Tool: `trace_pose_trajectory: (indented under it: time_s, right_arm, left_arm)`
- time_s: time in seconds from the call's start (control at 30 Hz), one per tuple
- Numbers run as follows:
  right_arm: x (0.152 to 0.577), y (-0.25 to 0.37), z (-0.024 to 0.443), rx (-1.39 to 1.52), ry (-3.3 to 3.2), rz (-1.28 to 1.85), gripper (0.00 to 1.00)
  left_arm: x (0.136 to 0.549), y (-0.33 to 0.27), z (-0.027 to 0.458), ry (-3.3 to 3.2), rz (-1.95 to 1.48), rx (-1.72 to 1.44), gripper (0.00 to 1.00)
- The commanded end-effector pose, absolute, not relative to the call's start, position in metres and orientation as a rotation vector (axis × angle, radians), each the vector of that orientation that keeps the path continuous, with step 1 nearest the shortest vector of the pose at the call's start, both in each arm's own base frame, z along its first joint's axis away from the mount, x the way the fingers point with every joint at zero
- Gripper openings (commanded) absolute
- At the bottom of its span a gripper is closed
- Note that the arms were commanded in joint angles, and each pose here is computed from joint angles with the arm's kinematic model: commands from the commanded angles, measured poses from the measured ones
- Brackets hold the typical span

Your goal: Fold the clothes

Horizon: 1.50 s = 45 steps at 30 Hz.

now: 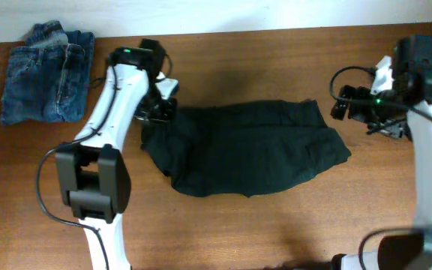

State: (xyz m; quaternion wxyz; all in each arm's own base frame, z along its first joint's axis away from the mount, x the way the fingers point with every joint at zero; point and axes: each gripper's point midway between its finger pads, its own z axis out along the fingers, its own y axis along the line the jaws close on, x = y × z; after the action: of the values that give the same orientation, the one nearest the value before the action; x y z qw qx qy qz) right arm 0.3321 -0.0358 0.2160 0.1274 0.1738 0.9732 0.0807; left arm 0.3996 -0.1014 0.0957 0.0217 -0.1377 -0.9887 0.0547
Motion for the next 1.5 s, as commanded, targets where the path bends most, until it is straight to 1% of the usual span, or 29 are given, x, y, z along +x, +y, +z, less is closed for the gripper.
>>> trace_pose_trajectory:
  time_s: [0.0, 0.23, 0.37, 0.47, 0.63, 0.77, 0.83, 0.93, 1.03, 1.17, 1.23, 1.27, 1.47]
  right_arm:
    - [0.341, -0.035, 0.189, 0.522, 2.889, 0.274, 1.00]
    - [0.368, -0.023, 0.158, 0.501, 2.912, 0.384, 1.00]
    - [0.376, -0.009, 0.154, 0.437, 2.911, 0.388, 1.00]
    - [0.381, 0.010, 0.154, 0.355, 2.908, 0.393, 0.99]
    - [0.388, 0.040, 0.156, 0.276, 2.893, 0.410, 0.99]
    - [0.394, 0.076, 0.158, 0.174, 2.868, 0.491, 0.99]
    - [0.396, 0.107, 0.160, 0.087, 2.847, 0.543, 0.99]
    - [0.397, 0.130, 0.156, -0.006, 2.840, 0.483, 0.99]
    - [0.400, 0.137, 0.145, 0.022, 2.853, 0.399, 0.99]
    - [0.404, 0.142, 0.125, 0.055, 2.892, 0.388, 0.99]
    - [0.404, 0.142, 0.115, 0.064, 2.916, 0.382, 0.99]
    - [0.404, 0.142, 0.106, 0.068, 2.938, 0.377, 0.99]
    - [0.405, 0.144, 0.086, 0.072, 2.981, 0.374, 0.99]
  left_arm:
    - [0.421, -0.064, 0.103, -3.151, 0.165, -0.277, 0.01]
    - [0.440, -0.012, 0.103, -3.225, 0.134, -0.129, 0.01]
    - [0.446, 0.017, 0.103, -3.257, 0.053, -0.052, 0.01]
    - [0.444, 0.034, 0.103, -3.250, 0.015, -0.001, 0.01]
    - [0.427, 0.068, 0.104, -3.174, -0.245, 0.079, 0.01]
    - [0.424, 0.069, 0.104, -3.162, -0.249, 0.092, 0.01]
    - [0.424, 0.069, 0.104, -3.161, -0.249, 0.093, 0.01]
    - [0.423, 0.069, 0.104, -3.156, -0.248, 0.092, 0.01]
    - [0.415, 0.068, 0.104, -3.124, -0.241, 0.087, 0.01]
    - [0.405, 0.064, 0.113, -3.086, -0.238, 0.104, 0.01]
    - [0.403, 0.066, 0.122, -3.082, -0.256, 0.181, 0.01]
    - [0.404, 0.072, 0.131, -3.083, -0.319, 0.247, 0.01]
    - [0.404, 0.069, 0.146, -3.093, -0.356, 0.238, 0.01]
